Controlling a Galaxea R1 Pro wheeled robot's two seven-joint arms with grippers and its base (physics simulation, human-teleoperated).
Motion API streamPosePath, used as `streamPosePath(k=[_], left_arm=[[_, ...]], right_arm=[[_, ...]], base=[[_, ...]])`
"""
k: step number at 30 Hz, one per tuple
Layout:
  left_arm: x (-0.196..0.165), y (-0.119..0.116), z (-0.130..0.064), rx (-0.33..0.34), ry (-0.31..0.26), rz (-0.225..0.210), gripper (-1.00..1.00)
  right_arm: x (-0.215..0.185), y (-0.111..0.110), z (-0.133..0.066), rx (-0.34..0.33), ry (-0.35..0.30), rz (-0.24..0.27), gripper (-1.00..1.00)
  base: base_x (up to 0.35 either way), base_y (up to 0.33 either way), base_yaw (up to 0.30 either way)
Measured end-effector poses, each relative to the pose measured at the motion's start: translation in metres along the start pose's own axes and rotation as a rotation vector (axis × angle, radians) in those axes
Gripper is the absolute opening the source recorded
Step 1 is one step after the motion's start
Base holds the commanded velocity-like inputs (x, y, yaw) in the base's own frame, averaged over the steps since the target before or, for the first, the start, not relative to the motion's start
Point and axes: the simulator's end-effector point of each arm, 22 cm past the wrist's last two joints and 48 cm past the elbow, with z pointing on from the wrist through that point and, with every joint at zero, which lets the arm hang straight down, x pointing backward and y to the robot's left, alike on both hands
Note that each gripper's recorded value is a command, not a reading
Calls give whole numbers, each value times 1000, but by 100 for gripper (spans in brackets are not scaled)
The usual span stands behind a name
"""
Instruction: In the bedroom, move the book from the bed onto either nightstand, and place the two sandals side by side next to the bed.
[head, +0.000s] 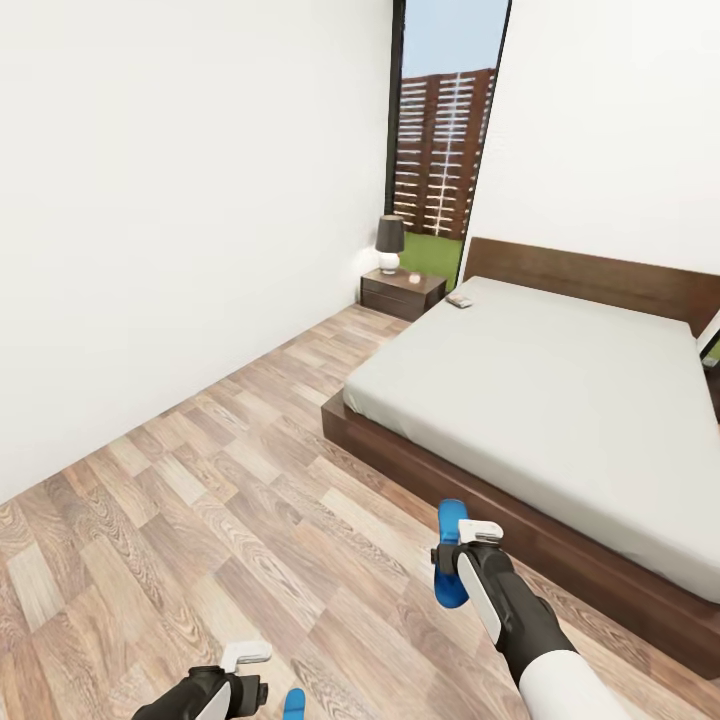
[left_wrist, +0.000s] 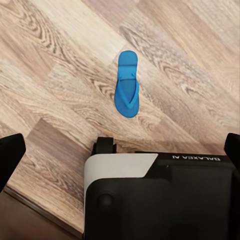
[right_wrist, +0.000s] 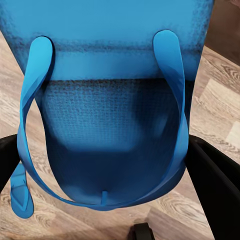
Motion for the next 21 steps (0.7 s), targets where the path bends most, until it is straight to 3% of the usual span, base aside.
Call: streamPosePath(k=[21], left_arm=[[-5,-14,16,59,0,1,100]], right_arm=[[-1,3,16,-7,-3,1,-100]], base=[[0,0,0]])
